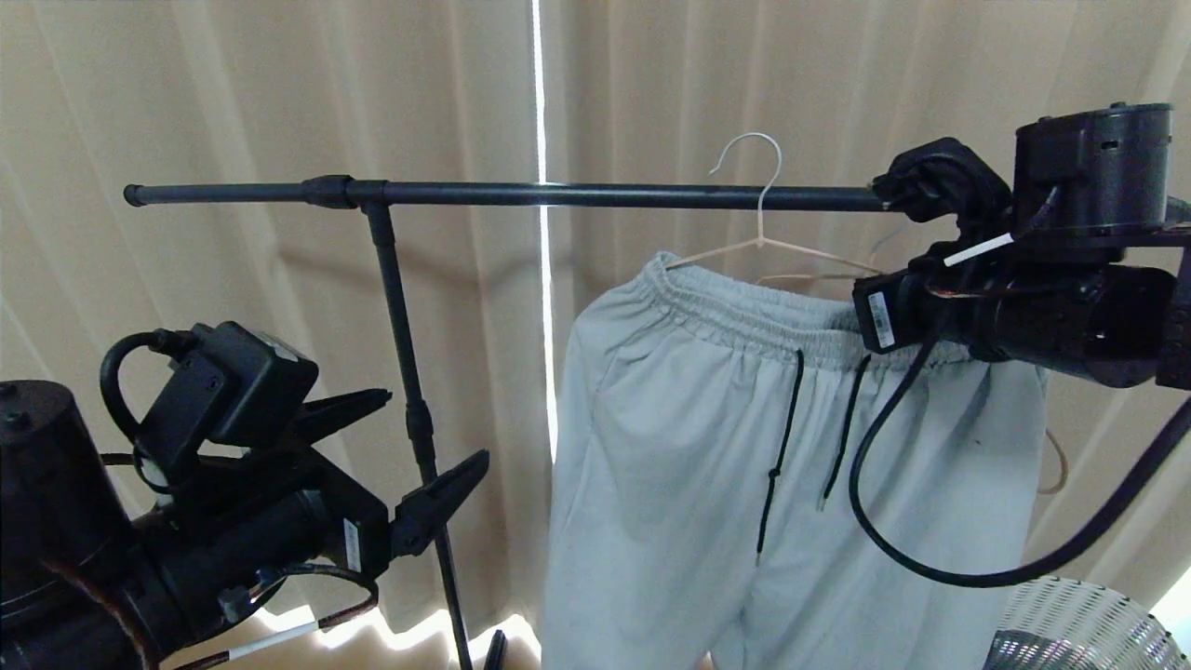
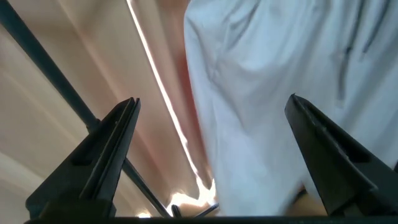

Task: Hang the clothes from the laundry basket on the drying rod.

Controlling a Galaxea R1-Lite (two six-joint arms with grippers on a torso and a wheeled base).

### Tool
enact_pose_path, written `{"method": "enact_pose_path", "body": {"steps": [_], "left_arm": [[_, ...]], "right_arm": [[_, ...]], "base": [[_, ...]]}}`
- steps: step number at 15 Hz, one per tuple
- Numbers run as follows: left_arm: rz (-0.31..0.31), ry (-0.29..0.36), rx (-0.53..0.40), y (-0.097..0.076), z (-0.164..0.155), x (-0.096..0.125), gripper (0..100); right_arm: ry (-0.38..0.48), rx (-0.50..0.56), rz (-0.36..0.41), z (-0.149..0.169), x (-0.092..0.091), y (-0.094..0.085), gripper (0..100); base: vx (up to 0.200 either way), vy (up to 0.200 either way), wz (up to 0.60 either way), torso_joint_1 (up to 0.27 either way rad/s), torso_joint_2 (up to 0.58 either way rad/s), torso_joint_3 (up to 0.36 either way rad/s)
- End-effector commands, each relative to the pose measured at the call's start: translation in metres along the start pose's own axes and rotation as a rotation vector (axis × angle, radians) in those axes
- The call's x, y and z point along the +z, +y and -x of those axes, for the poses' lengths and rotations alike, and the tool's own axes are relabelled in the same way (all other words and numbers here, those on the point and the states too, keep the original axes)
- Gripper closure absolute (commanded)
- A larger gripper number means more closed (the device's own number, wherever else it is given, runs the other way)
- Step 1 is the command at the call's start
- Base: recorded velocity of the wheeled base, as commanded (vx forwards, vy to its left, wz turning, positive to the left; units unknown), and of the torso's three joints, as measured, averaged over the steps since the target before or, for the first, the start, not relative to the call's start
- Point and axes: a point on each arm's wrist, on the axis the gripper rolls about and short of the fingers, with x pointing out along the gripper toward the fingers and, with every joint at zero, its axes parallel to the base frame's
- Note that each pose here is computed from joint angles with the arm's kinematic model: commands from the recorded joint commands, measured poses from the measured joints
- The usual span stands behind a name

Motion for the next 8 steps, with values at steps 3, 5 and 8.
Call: {"method": "enact_pose_path", "body": {"steps": [3,5,8], "left_arm": [[0.0,-0.007,0.005,0.0,0.002,0.001,0],[0.0,-0.008,0.007,0.0,0.002,0.001,0],[0.0,-0.01,0.006,0.0,0.002,0.001,0]], "right_arm": [[0.04,-0.074,0.01,-0.033,0.0,0.01,100],[0.052,-0.1,0.014,-0.039,-0.001,0.011,100],[0.079,-0.131,0.026,-0.051,-0.007,0.017,100]], "base": [[0.0,0.0,0.0,0.0,0.0,0.0],[0.0,0.0,0.0,0.0,0.0,0.0],[0.0,0.0,0.0,0.0,0.0,0.0]]}}
